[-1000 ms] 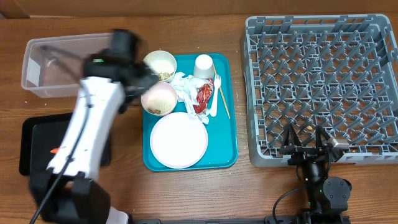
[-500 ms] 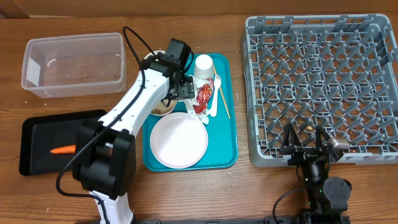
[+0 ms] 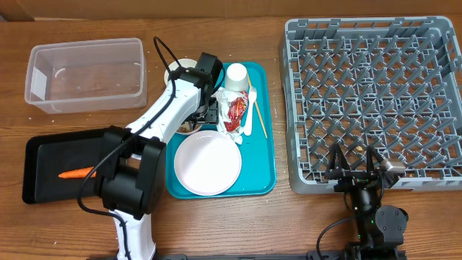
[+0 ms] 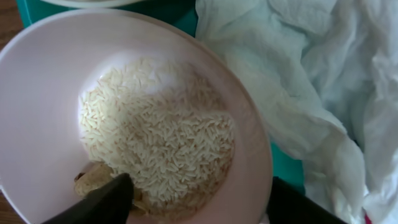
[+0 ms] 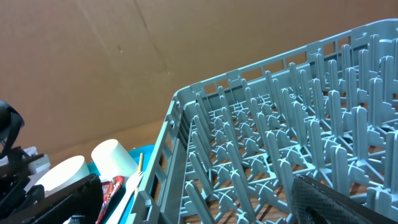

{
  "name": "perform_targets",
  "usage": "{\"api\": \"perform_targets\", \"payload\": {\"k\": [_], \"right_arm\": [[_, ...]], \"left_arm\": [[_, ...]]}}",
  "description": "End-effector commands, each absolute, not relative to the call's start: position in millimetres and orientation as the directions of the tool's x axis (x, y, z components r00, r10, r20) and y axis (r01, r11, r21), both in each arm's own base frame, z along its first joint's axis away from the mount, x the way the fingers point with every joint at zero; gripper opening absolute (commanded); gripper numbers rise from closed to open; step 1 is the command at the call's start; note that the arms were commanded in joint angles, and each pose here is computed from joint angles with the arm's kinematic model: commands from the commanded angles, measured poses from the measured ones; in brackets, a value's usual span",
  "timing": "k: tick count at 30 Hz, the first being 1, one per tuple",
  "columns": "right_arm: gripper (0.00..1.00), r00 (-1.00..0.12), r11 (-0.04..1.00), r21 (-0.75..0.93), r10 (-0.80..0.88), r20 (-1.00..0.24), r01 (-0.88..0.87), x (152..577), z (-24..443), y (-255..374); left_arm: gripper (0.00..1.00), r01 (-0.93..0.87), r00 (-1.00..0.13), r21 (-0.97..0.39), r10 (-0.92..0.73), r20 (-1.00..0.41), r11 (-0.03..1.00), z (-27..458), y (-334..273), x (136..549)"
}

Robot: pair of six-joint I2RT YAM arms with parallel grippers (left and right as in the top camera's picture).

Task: Sort waste into correct bins and load items into the dishwasher rack
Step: 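Move the left gripper to the rice bowl and grasp its rim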

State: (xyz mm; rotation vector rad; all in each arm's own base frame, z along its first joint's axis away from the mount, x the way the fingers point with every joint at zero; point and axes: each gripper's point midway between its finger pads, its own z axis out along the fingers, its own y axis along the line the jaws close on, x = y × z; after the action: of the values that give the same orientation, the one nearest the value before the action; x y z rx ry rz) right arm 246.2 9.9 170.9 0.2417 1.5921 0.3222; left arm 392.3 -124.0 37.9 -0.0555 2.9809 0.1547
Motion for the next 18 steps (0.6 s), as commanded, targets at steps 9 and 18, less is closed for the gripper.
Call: {"api": "perform_targets", "payload": {"k": [9, 18], "right_arm": [[1.00, -0.036, 0.938, 0.344, 0.343, -0.939, -0.031, 246.3, 169.8, 7.1], [1.00, -0.036, 0.938, 0.344, 0.343, -0.939, -0.031, 246.3, 169.8, 7.1]], "left_arm": [[0.34, -0.007, -0.990, 0.124, 0.011, -0.143, 0.992, 35.0, -117.3, 392.6], [0.10, -0.006, -0.990, 0.121, 0.011, -0.141, 0.993, 45.9, -119.2, 394.7]]}}
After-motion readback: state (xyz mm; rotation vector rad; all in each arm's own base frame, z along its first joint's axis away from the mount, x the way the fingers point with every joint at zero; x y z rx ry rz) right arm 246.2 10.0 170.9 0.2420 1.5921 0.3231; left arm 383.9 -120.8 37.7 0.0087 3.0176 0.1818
